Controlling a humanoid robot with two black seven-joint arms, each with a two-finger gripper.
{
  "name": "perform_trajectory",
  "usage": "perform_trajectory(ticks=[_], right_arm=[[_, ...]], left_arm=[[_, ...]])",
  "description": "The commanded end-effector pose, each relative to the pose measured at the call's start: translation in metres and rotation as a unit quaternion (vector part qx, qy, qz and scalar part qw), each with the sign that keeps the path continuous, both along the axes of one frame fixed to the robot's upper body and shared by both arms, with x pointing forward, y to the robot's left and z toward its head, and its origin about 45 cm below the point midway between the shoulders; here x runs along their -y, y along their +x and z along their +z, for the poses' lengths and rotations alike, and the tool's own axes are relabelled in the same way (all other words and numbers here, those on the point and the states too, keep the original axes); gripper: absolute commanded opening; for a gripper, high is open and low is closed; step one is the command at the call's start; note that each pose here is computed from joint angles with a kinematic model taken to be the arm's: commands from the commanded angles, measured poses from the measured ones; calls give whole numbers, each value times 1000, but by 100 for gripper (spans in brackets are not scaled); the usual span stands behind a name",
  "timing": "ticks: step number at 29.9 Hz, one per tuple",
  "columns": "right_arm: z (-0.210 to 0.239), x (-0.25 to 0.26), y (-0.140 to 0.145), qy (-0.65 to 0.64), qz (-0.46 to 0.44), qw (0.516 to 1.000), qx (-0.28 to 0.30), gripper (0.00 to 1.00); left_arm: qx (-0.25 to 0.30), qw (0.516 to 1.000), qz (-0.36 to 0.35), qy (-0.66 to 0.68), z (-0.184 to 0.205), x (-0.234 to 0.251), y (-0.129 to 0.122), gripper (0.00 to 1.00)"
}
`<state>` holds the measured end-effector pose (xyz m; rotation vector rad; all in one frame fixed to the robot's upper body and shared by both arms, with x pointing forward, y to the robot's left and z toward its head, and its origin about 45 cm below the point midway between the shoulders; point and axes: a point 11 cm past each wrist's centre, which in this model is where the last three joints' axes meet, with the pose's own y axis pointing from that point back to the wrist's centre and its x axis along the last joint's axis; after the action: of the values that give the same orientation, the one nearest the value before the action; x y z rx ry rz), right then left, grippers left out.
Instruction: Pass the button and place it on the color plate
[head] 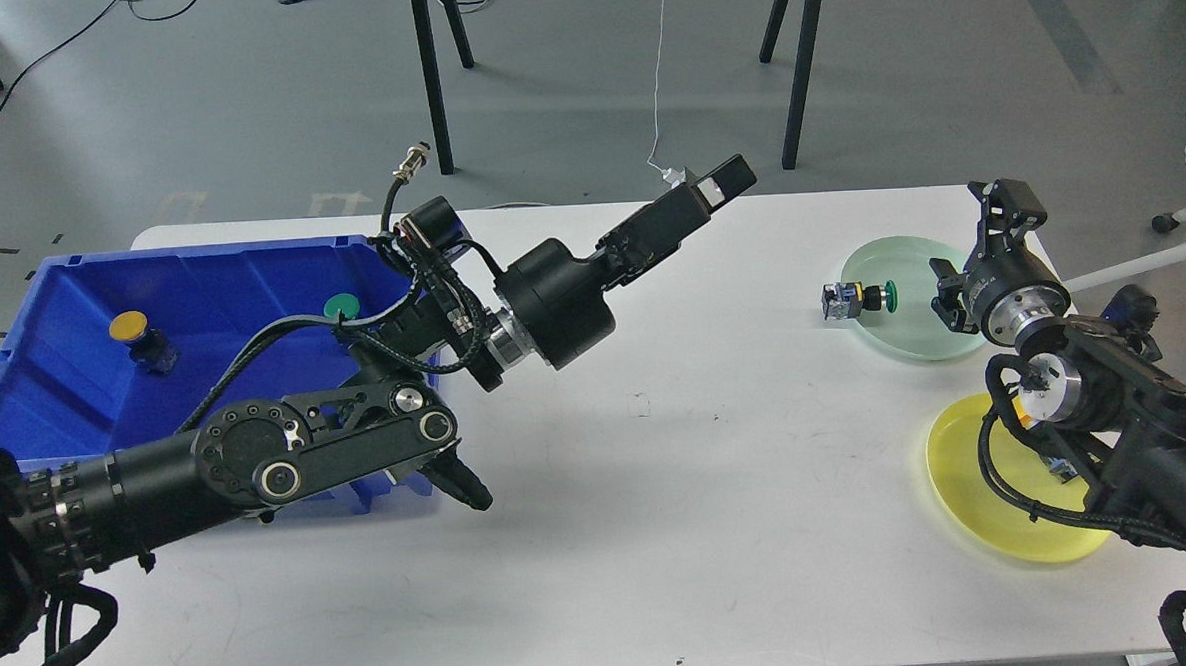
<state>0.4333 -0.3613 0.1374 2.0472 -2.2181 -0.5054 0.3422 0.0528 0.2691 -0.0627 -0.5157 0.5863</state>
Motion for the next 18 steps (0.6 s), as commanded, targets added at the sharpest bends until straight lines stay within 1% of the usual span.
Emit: perform_trajectory(ticks=[1, 4, 6, 9, 11, 14, 16, 18], right_arm=[[0, 1, -1, 1, -2, 1000, 0, 99], [5, 1, 1, 9, -4, 1000, 8, 99], [16, -7, 5, 29, -1, 999, 26, 99], [34, -22, 8, 69, 13, 996, 59, 99], [56, -33, 8, 98, 34, 990, 92, 99], [89, -50, 4, 131, 82, 978, 142, 99], [109, -64, -4, 155, 130, 964, 175, 99], [124, -78, -13, 183, 181, 945, 202, 99]], left_arm=[[0, 1000, 0, 0, 0, 0, 0, 80], [0, 1000, 1, -1, 1, 0, 0, 80], [-3, 1000, 5, -4, 1, -2, 2, 80], [-20, 999, 37, -32, 10, -15, 15, 81], [-51, 992, 85, -82, 18, -39, 30, 83], [-61, 978, 149, -135, 34, -89, 51, 84], [-65, 973, 156, -158, 47, -118, 59, 84], [-101, 962, 154, -201, 54, -153, 65, 84]])
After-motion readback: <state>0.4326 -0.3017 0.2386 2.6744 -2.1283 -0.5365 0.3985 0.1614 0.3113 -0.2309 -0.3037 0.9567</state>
